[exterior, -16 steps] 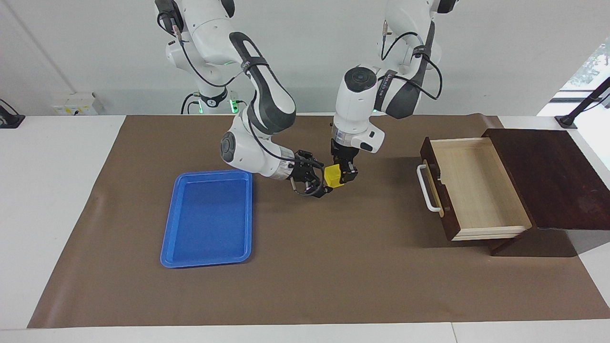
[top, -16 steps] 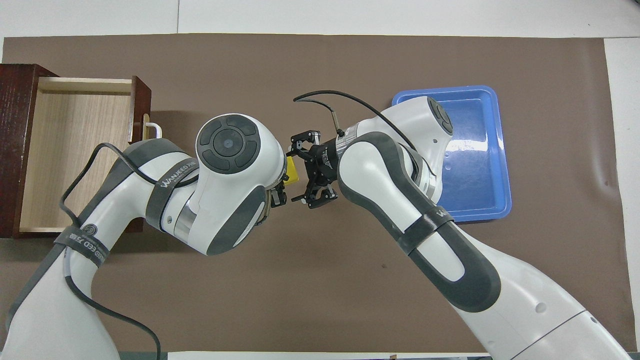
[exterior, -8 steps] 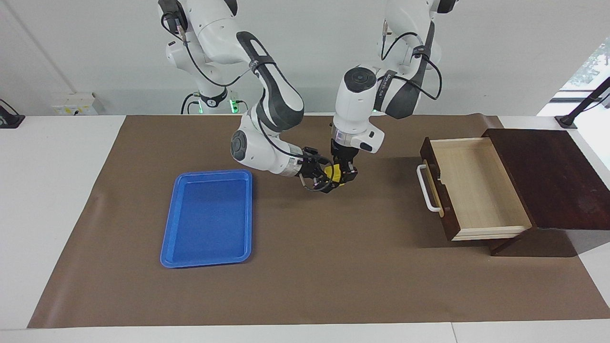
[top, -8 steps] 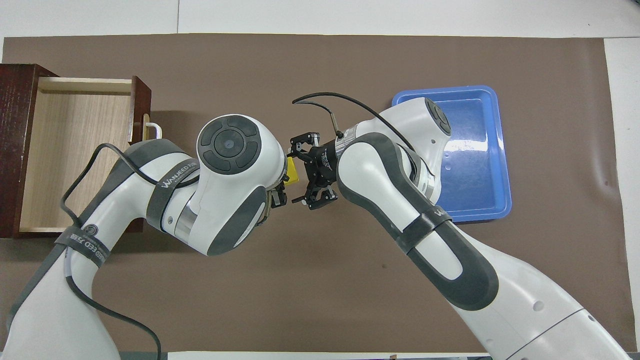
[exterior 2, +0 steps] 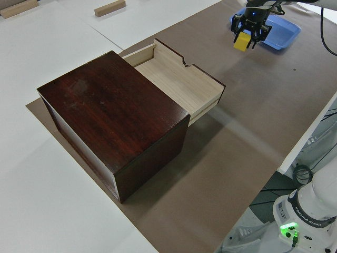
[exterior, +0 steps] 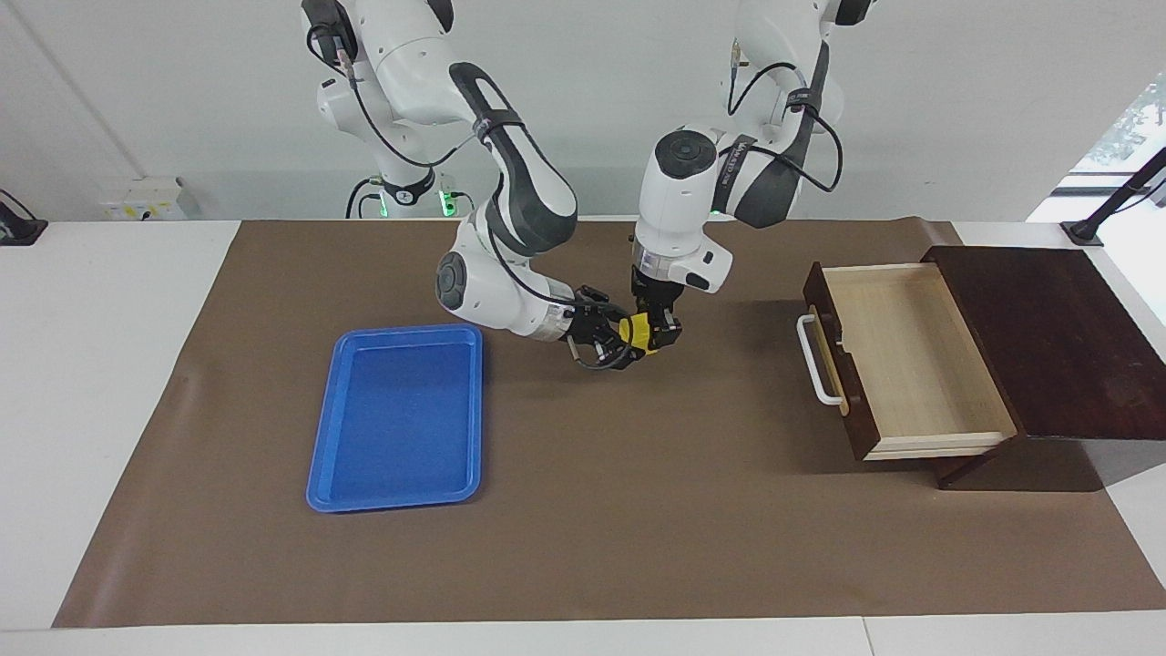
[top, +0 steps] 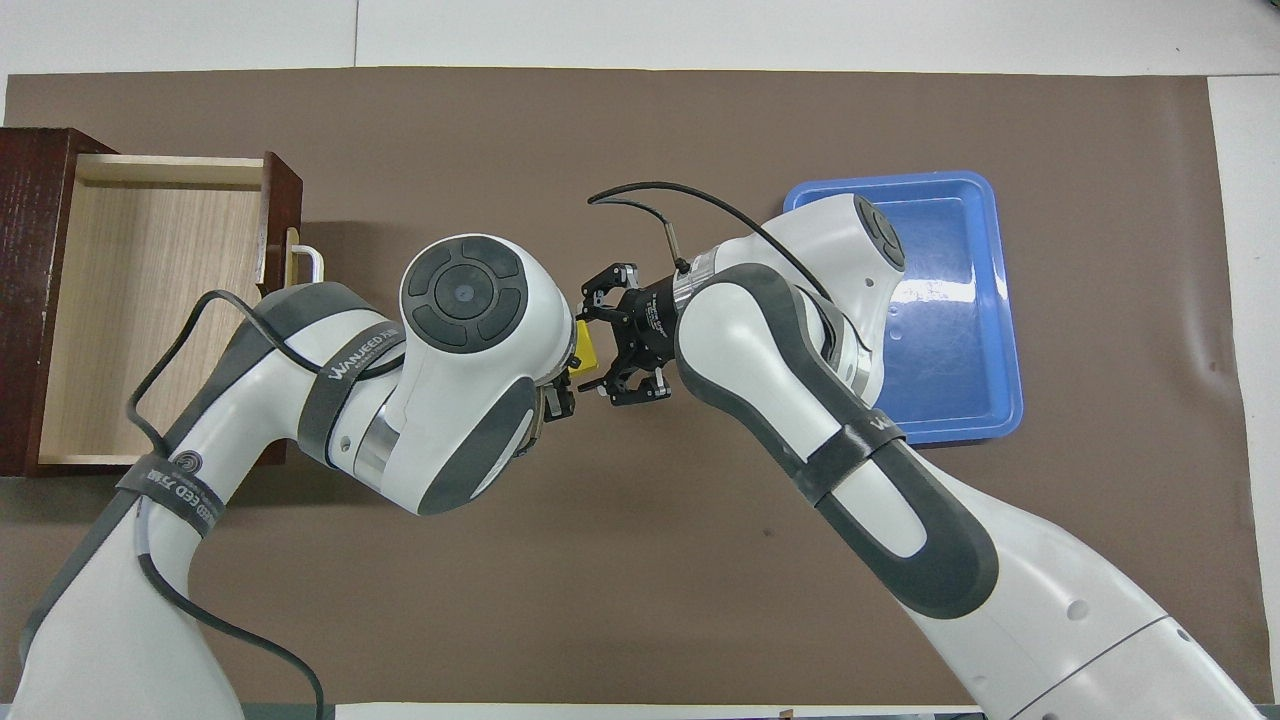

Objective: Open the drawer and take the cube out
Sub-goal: 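Close the right gripper on the cube and open the left gripper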

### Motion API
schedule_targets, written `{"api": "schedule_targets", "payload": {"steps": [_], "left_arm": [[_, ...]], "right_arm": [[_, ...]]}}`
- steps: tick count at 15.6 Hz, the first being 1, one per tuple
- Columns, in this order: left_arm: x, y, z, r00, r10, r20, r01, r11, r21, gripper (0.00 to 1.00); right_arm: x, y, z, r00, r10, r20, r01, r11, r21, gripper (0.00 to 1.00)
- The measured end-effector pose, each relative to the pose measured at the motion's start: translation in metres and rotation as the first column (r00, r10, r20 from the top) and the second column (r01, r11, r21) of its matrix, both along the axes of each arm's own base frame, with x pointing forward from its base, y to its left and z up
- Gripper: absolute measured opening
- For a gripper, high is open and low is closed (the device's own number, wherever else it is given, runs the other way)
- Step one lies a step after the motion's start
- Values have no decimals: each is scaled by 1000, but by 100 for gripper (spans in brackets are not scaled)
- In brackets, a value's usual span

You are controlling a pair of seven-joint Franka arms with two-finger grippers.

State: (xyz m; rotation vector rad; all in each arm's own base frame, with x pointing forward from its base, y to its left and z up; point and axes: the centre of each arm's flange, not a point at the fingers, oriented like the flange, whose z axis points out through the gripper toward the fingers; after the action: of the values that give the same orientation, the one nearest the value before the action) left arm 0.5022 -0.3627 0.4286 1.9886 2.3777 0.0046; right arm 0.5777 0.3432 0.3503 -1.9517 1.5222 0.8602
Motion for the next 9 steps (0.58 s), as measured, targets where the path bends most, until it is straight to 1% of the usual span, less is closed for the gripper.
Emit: {"api": "schedule_targets", "payload": {"steps": [1,6,8,9], "left_arm": [[-1,0,-1,1000,-6,-1,6,1000,1,56],[0,0,0,1000,-10,0,10,1000,1,56],[3,4,3,1000,-15,4,15,1000,2,64],[7,10,6,1000,-24,1,24,1000,13,77]], "right_arm": [[1,-1,0,1000,0,4,0,1000,0,56],[1,0,1,1000,1,6,-1,1000,3,56],[1,0,1,1000,4,4,-4,1000,4,56],[1,1,1,1000,5,3,-5,1000,5,56]]}}
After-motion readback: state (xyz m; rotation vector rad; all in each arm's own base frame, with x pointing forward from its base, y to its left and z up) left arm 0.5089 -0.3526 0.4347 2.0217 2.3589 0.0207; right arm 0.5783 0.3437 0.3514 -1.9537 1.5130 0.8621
